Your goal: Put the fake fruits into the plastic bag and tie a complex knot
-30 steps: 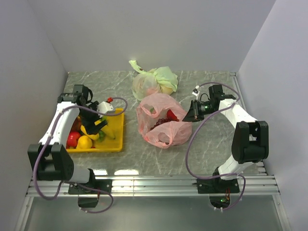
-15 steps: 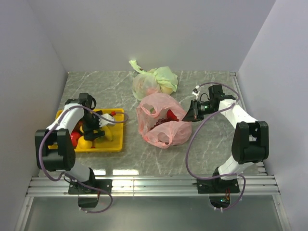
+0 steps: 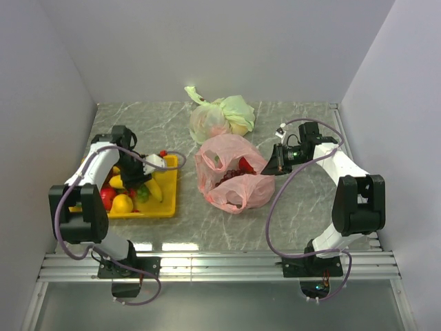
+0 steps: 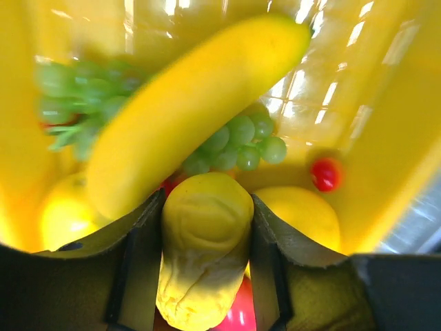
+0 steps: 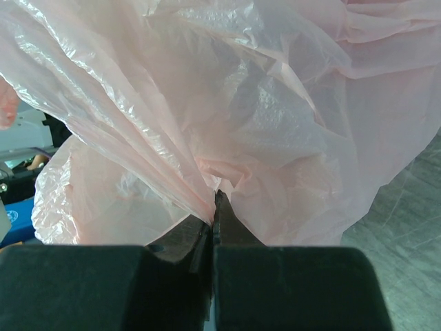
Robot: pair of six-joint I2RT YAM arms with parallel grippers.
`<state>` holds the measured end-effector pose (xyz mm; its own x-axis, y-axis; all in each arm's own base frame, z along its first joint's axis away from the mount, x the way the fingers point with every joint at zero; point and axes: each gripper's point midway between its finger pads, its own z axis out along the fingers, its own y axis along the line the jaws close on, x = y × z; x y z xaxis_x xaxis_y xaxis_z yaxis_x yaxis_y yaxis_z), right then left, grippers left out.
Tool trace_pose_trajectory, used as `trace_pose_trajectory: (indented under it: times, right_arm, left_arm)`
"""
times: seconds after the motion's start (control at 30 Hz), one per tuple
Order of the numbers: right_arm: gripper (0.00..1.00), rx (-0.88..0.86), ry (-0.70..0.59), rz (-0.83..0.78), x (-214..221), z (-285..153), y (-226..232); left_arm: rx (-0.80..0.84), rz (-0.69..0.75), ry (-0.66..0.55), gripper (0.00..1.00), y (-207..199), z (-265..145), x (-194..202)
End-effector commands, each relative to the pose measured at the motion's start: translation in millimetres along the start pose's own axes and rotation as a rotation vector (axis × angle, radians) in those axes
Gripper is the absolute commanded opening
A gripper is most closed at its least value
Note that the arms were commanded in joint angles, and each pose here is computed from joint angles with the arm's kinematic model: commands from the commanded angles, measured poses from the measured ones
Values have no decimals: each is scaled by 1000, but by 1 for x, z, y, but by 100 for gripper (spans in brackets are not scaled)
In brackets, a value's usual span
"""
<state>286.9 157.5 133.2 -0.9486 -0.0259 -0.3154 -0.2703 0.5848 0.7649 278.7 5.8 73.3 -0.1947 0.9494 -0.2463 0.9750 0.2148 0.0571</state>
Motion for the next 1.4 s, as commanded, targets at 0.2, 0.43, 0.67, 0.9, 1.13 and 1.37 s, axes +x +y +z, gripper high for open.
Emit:
trace_pose_trajectory:
  times: [0.2,0.43,0.67,0.9,1.13,1.37]
  right_arm:
    - [0,-19,-30,-37,-12,-6,14]
    - [0,-36,-41,-38,-23,-7,20]
    - [0,-37,-20,-69,-17,-7,19]
    - [0,-13,6,-108,-3,-7,10]
    - [0,-17,-1,-108,-10,-6,10]
    - [0,7,-6,-108,-14,-6,6]
  left_arm:
    - [12,105,-379,3,-25,-96,-130]
    - [206,187,-737,2,-76,-113,-285]
    - [209,237,-916,1,-81,-87,-396]
    - [15,231,-932,5,-31,-49,-446]
    - [-33,276,-870,50,-37,-13,-455]
    - [47,220,-906,99,-74,-110,-425]
